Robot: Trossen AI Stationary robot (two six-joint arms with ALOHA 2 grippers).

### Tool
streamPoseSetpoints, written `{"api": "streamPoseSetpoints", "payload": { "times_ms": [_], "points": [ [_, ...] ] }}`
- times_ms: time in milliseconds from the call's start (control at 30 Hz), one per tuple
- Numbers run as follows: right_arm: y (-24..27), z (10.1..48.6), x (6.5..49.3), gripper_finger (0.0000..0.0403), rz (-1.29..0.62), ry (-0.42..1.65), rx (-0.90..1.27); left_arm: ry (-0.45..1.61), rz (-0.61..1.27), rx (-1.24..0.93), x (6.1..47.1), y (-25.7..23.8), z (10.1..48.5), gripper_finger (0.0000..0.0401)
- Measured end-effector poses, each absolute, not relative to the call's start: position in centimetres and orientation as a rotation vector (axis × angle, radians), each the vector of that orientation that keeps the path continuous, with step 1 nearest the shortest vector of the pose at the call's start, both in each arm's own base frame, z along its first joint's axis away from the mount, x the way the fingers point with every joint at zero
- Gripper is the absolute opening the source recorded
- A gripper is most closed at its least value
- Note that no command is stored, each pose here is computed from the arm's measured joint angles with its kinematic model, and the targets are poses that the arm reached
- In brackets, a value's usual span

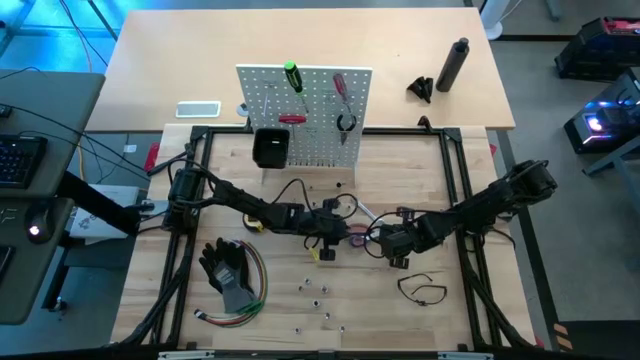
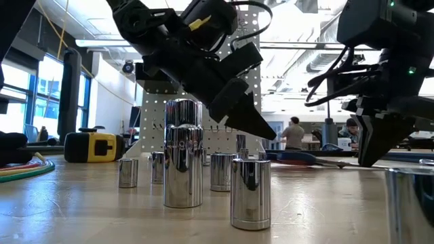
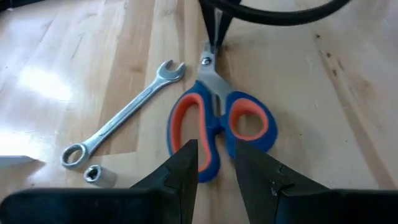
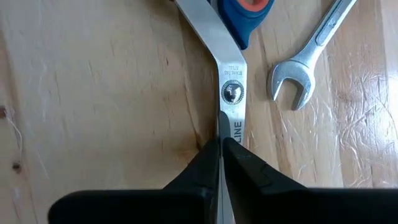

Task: Hang tools onto peg board
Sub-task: Hang the blue scissors on the white peg board

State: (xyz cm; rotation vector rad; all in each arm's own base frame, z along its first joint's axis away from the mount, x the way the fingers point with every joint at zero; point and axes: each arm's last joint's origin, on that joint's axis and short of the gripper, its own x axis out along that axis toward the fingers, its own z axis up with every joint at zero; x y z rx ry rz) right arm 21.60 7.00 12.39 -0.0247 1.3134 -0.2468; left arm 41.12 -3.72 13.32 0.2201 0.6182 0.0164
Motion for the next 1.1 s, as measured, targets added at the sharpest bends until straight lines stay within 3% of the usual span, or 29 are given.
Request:
{"api": "streamPoseSetpoints", "payload": {
  "times_ms": [267, 533, 800, 1100],
  "points": [
    [7.0, 12.6, 21.6, 0.0014, -0.234, 1.299, -0.022, 0.626, -0.094, 0.48, 40.9, -4.8, 13.2, 0.0104],
    [7.1, 12.6, 22.0, 0.0014, -0.231, 1.264, -0.013, 0.576, -0.184, 0.688, 40.9, -6.6, 13.2, 0.0139],
    [7.2, 12.6, 22.1, 0.0014, -0.231, 1.25, -0.006, 0.604, -0.171, 0.727, 41.5, -6.6, 9.7, 0.016],
    [7.0, 12.7, 22.4, 0.0014, -0.209, 1.232, 0.016, 0.584, -0.101, 0.734, 41.8, -6.8, 9.7, 0.0161]
  ]
}}
